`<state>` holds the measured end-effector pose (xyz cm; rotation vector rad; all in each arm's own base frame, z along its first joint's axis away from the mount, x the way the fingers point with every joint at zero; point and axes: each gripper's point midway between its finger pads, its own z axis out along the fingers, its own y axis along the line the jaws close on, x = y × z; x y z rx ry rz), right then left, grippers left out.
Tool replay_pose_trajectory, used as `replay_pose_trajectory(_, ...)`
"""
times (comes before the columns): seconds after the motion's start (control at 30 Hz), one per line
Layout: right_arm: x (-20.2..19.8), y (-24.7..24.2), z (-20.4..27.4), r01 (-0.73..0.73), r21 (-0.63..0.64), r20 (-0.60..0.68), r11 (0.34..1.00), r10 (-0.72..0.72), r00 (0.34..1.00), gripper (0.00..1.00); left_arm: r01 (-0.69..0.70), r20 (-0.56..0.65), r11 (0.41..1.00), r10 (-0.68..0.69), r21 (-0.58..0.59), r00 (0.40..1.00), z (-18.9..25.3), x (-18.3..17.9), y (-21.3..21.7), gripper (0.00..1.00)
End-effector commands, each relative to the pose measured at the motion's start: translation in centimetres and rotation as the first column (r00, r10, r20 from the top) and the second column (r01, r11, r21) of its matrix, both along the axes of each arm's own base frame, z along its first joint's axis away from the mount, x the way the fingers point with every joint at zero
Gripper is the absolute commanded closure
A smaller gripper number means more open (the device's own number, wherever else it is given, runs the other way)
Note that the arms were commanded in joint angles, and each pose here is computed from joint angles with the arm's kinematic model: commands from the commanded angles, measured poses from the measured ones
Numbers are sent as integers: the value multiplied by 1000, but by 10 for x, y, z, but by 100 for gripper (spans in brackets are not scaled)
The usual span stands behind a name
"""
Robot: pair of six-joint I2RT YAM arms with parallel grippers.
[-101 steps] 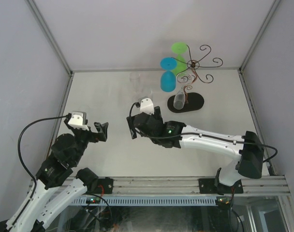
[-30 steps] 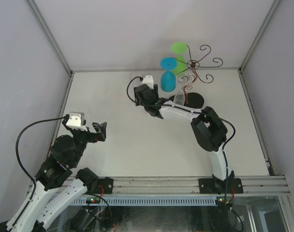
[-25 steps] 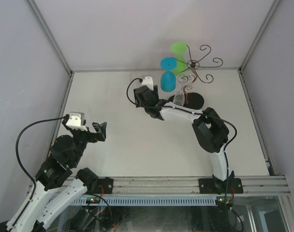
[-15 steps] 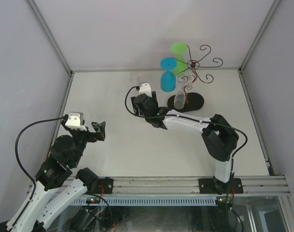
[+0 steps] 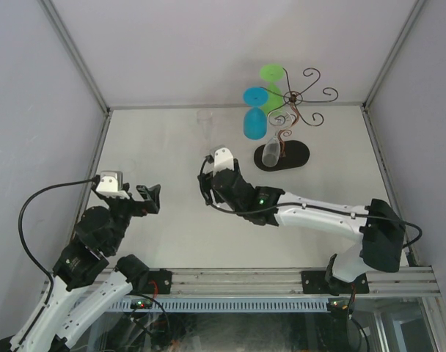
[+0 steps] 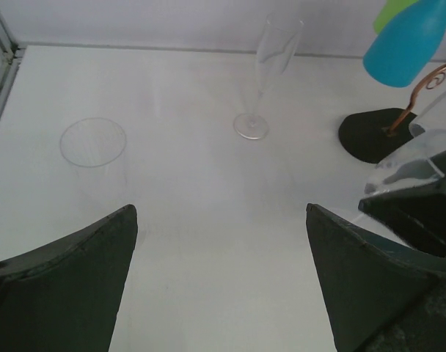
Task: Place the wine glass upside down on the wine glass rack
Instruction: Pick up the wine glass at the center of the board.
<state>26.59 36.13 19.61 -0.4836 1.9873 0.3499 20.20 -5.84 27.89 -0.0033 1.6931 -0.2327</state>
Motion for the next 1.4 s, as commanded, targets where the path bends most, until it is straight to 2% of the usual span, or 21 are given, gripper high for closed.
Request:
replay_pose_trajectory(0.0,-30,2,27,-11,80,34,997,9,999,73,74,9,991,-73,-109,997,9,-4,-18,0)
replay_pose_trajectory(0.23,-64,-10,41,10,140,22,990,-13,1000,76,191,-45,958,-205,-216,978,14,-12,-47,0)
replay_pose_trajectory(0.5,-84,-46,51,17,222,17,975,-21,1000,93,336,-62,887,-373,-316,926,-3,-10,-100,1)
replay_pose_trajectory(0.6,-89,-61,55,25,266,18,964,-31,999,100,358,-66,877,-398,-319,915,-6,-11,-118,1)
replay_pose_trajectory(1.0,-85,-92,87,51,416,99,908,-102,990,100,455,-73,767,-541,-453,838,-27,-23,-183,6)
replay_pose_trajectory(1.17,-85,-99,105,41,513,122,857,-120,985,100,468,-77,721,-581,-511,810,-34,-26,-198,14)
replay_pose_trajectory(1.37,-89,-105,118,21,588,128,809,-119,985,100,470,-93,708,-598,-528,796,-43,-26,-207,23)
